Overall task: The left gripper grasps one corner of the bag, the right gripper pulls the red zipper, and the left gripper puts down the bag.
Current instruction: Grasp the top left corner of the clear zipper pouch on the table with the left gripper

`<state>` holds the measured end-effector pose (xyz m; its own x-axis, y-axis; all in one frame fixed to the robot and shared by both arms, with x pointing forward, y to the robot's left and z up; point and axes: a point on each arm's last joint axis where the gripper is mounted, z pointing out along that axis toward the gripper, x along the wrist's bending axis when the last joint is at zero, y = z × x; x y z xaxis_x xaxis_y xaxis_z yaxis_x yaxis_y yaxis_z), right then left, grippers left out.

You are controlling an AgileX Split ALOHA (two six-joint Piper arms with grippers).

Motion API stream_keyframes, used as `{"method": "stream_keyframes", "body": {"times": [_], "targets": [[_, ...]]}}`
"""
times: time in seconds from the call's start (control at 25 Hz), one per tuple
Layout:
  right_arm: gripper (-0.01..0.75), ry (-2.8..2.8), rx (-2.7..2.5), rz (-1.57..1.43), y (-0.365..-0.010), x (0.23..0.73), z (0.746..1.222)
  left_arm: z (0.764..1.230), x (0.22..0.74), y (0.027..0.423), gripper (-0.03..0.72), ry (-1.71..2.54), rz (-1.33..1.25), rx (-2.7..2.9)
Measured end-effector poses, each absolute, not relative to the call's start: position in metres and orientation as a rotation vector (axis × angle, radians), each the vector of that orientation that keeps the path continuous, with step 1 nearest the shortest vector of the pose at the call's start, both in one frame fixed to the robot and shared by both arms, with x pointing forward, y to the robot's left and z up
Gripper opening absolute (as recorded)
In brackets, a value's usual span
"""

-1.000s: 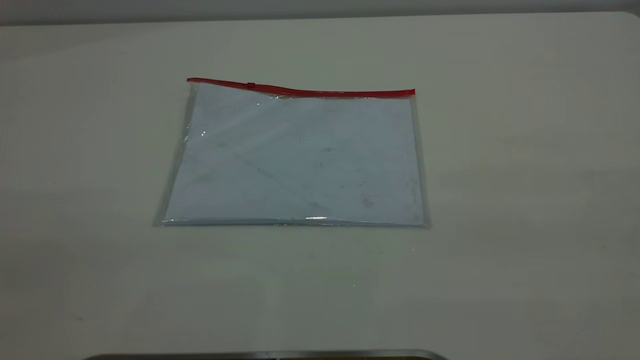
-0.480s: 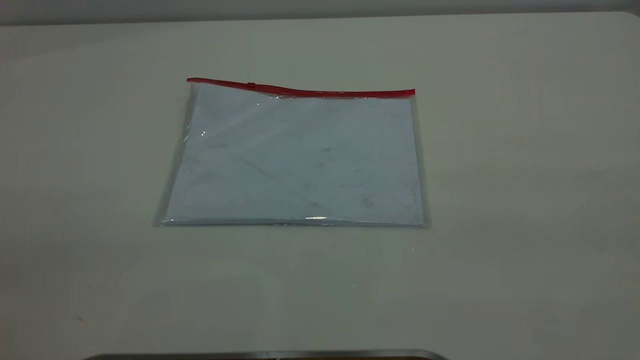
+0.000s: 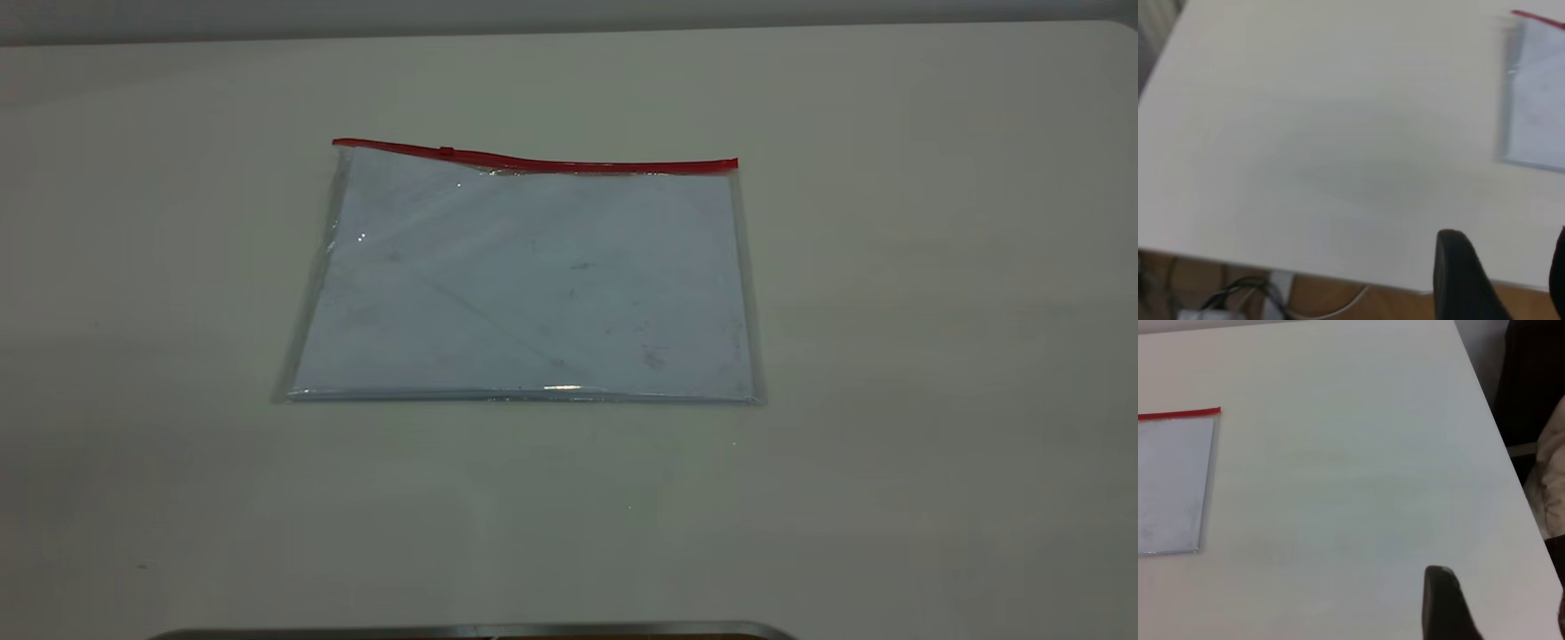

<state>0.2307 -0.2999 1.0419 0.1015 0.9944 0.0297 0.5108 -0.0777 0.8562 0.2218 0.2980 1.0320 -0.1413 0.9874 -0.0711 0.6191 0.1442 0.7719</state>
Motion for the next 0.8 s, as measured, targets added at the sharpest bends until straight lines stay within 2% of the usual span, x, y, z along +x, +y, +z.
{"method": "stream_keyframes", "body": {"times": [0.2, 0.32, 0.52, 0.68, 0.8], "targets": [[0.42, 1.562, 1.61, 0.999, -0.289, 0.235, 1.05, 1.05, 0.222, 0.293, 0.389, 1.74, 0.812, 1.506], [0.419, 1.661, 1.556, 1.081, -0.281, 0.257, 1.061, 1.07, 0.234, 0.295, 0.389, 1.762, 0.793, 1.53], [0.447, 1.862, 1.517, 1.064, -0.277, 0.325, 1.061, 1.092, 0.294, 0.301, 0.407, 1.825, 0.7, 1.685], [0.513, 1.949, 1.51, 1.136, -0.272, 0.373, 1.051, 1.086, 0.354, 0.304, 0.484, 1.828, 0.586, 1.806], [0.532, 2.006, 1.515, 1.202, -0.268, 0.403, 1.04, 1.07, 0.392, 0.305, 0.532, 1.824, 0.503, 1.86]]}}
